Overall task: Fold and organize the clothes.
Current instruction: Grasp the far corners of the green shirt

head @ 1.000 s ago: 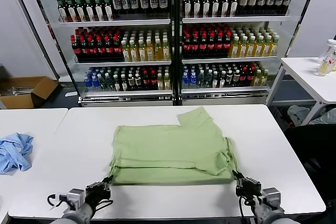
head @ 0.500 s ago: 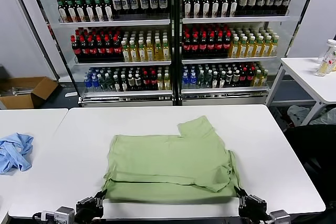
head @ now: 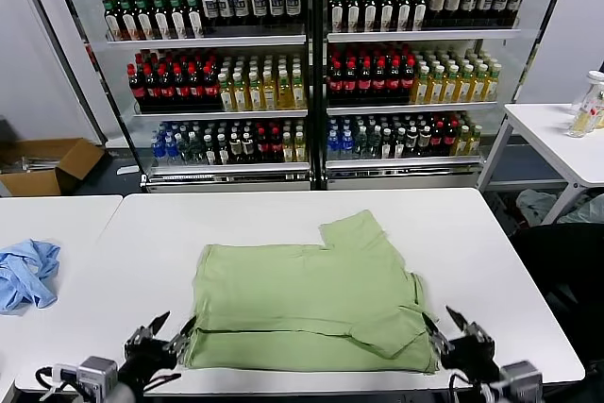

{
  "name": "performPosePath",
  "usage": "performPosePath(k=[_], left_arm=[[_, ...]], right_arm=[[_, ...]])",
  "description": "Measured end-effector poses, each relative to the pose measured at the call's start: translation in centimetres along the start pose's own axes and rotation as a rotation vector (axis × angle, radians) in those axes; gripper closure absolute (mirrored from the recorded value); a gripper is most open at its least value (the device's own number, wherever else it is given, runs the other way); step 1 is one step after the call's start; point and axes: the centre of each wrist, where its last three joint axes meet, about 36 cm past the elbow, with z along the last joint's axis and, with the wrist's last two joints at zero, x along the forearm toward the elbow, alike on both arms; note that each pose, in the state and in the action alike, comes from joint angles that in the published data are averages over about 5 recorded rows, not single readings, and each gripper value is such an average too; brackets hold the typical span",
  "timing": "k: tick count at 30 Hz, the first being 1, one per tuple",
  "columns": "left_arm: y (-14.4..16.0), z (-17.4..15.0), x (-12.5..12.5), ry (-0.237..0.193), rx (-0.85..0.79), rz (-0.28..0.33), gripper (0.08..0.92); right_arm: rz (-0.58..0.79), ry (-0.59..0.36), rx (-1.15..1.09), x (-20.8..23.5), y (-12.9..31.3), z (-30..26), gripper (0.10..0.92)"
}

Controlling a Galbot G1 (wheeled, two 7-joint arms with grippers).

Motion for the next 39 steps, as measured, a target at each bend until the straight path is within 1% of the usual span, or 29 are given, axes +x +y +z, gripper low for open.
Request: performPosePath(k=[2,5,10,16,22,26,33,39], left_arm=[[0.3,-0.4,-1.3,-0.018,0.000,0.010,0.233],[1.1,-0.8,-3.8,-0.035,0.008,0.024,0.187],[2.3,-1.6,-8.6,-0.051,0.023,0.049,0.177],[3.3,-2.6,-13.8,-0.054,0.033,0.074,0.177],[4.9,-3.1,-18.4,-0.020,0.035,0.082,0.177],[6.3,-3.3,-20.7,0.006,0.034,0.077,0.177],[8.1,-3.6,-23.5,0.039,0.039,0.078,0.177],[9.4,-3.0,-24.9,0.073,0.037,0.074,0.177]], right_arm=[[-0.002,-0.017,-0.011,-2.2,-0.1,-0.4,0.286],[-0.011,-0.032,-0.026,-5.7,-0.2,-1.1,0.222],[-0.026,-0.033,-0.047,-11.8,0.1,-2.3,0.200],[-0.036,-0.008,-0.064,-18.5,0.8,-3.6,0.200],[-0.033,0.019,-0.072,-24.1,1.7,-5.0,0.200],[-0.019,0.041,-0.077,-27.0,2.2,-5.5,0.200],[0.008,0.076,-0.076,-30.7,3.0,-5.4,0.200],[0.034,0.093,-0.080,-33.2,3.4,-5.0,0.200]])
